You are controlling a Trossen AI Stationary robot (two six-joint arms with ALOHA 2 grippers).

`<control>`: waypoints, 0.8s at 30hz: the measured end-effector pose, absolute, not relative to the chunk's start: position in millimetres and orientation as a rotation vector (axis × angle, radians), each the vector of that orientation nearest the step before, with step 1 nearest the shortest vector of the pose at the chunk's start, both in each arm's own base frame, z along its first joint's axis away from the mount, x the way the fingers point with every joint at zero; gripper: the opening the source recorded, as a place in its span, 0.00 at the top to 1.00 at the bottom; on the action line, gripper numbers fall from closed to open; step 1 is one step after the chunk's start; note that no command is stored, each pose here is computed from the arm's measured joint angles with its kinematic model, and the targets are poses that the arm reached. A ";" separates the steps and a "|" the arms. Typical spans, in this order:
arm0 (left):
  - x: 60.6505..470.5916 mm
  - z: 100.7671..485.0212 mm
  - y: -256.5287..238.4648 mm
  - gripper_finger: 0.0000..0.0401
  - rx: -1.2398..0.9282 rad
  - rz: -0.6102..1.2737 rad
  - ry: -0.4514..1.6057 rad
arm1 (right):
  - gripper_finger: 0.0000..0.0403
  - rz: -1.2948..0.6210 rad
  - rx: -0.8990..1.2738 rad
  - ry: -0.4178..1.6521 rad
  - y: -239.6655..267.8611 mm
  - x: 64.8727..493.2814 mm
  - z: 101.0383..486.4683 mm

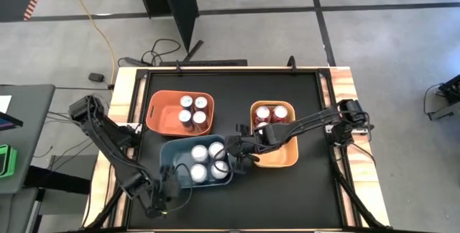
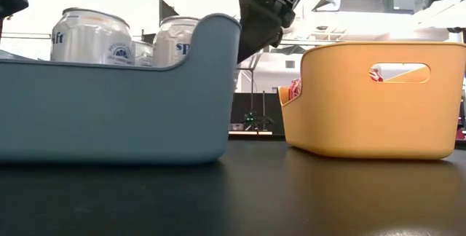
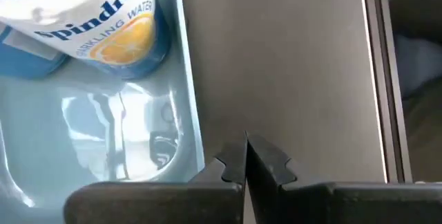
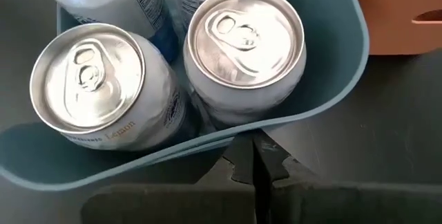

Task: Sort soda cans
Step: Move the blue bin to the middle left of the table

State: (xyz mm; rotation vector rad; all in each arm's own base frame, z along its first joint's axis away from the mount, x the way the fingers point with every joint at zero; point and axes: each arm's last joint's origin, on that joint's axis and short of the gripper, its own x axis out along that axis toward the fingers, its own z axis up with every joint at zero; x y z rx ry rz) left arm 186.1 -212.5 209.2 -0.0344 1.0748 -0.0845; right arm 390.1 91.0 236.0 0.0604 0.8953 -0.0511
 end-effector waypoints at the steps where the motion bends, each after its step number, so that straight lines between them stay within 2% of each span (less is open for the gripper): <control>1: 184.5 212.0 -212.5 1.00 -0.038 -0.095 1.066 | 0.99 -0.048 0.062 0.893 91.1 390.4 236.1; 5: 174.7 224.1 -210.7 1.00 -0.049 -0.126 1.027 | 0.99 -0.037 0.078 0.869 89.6 393.4 236.9; 12: 155.8 258.8 -203.2 1.00 -0.030 -0.161 0.836 | 0.99 -0.043 0.115 0.791 85.3 400.5 241.9; 18: 144.5 286.3 -187.6 1.00 -0.067 -0.077 0.645 | 0.99 -0.065 0.139 0.725 76.0 409.8 242.1; 24: 137.8 301.9 -176.4 1.00 -0.073 0.007 0.508 | 0.99 -0.075 0.131 0.756 73.1 412.4 233.0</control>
